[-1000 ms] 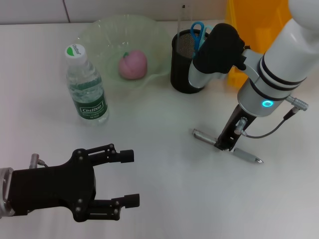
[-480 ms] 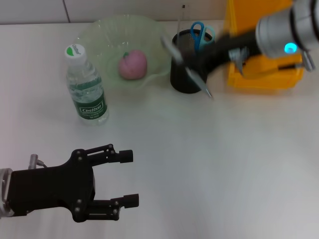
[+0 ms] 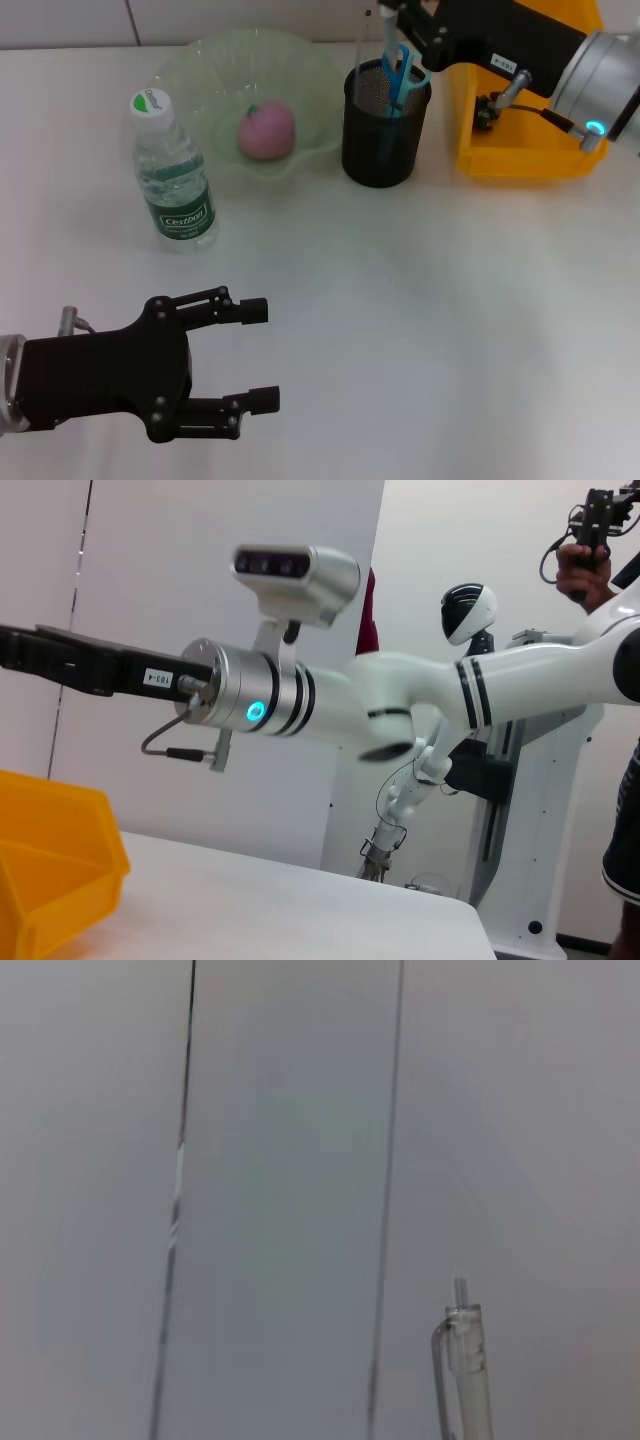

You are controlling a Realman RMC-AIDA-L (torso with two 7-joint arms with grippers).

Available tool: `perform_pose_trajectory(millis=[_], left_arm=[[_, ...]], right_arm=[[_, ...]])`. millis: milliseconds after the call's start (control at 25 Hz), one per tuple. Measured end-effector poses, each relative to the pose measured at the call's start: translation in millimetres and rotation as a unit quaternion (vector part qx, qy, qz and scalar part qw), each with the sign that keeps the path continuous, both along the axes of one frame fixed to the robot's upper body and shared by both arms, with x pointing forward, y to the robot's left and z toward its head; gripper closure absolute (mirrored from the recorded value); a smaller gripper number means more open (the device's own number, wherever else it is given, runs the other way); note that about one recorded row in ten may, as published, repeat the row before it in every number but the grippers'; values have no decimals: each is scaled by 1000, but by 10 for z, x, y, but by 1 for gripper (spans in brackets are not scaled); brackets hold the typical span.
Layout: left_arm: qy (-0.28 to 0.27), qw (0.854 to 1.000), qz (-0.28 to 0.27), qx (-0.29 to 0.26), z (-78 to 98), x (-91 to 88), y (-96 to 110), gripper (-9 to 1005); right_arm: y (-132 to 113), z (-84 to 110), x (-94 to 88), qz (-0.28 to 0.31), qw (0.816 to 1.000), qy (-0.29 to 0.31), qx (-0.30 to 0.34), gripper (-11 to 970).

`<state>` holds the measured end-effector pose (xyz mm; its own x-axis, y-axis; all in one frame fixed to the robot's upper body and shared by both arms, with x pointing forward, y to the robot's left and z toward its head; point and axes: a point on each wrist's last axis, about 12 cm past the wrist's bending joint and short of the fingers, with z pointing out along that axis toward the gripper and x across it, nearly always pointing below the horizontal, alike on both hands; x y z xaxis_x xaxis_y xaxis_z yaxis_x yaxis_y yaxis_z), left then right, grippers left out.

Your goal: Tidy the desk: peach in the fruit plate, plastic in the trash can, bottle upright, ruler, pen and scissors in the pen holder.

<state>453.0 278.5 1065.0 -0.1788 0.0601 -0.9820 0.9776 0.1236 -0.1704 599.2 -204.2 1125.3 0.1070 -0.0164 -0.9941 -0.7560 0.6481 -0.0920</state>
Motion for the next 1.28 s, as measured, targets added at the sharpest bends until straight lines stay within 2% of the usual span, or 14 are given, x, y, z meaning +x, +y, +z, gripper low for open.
perform_pose_trajectory(millis=[160, 600, 920, 1280], left_arm=[[0, 1000, 0, 0, 1, 2, -4, 169], [1, 1000, 0, 0, -4, -3, -3, 169], [0, 1000, -1, -2, -2, -10, -12, 169], [-5, 1000, -3, -3, 9, 4, -19, 169]], right_arm=[[-13, -125, 11, -20, 999, -24, 6, 827], [63, -414, 101, -49, 998, 43, -24, 822], [57, -518, 86, -56, 995, 66, -42, 819], [-17, -561, -21, -54, 996, 65, -23, 814]])
